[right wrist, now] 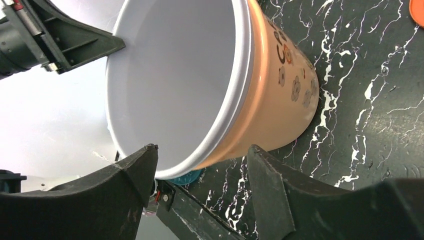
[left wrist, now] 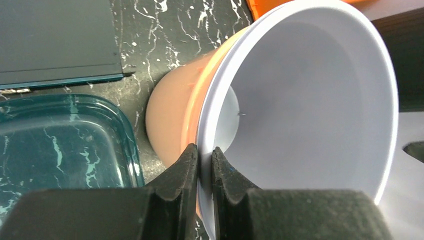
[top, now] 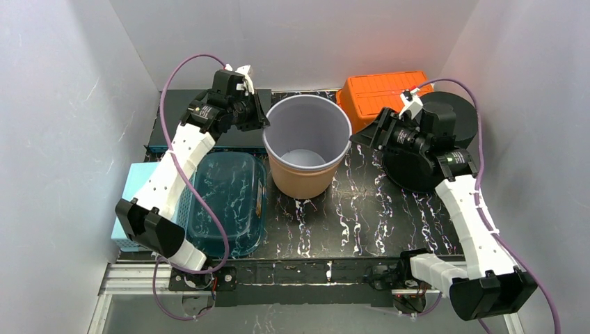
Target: Turn the large container upside down
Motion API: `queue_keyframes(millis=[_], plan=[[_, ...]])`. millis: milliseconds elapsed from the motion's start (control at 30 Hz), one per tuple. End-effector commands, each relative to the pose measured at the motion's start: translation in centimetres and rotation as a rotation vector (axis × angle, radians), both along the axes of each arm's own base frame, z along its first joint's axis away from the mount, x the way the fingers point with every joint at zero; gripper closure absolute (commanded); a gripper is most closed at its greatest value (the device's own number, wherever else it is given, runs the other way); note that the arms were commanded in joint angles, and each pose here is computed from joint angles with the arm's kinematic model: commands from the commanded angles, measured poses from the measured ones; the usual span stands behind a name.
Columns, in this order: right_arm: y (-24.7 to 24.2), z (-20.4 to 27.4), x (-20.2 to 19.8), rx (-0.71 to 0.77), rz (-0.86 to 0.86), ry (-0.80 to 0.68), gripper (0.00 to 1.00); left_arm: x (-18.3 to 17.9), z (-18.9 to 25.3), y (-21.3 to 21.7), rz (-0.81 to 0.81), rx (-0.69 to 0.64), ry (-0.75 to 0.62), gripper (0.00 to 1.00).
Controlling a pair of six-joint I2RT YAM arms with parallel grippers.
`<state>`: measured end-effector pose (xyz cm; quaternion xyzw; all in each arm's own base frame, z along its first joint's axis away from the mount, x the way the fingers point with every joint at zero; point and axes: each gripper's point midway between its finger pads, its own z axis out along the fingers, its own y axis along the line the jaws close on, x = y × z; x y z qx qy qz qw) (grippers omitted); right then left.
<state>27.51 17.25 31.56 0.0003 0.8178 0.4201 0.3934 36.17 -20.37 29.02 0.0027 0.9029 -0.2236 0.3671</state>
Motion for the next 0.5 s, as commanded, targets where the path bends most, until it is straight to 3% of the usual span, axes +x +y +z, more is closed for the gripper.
queue_keyframes(millis=[0,200,333,467], plan=[[0.7,1.7,0.6,0.029,0.03,-0.029,0.31,-2.3,4.2,-1.3,-0.08,-0.131,-0.063,1.0],[2.9,-0.4,0.9,-0.029,0.094,0.052,0.39,-3.4,4.5,-2.5,-0.129,-0.204,-0.032,1.0],[5.3,-1.0,0.7,-0.071,0.123,0.052,0.54,-4.1,4.3,-2.9,-0.141,-0.247,-0.017,1.0],[6.1,-0.4,1.0,-0.058,0.1,0.042,0.78,-4.8,5.1,-3.1,-0.15,-0.291,-0.029,1.0]])
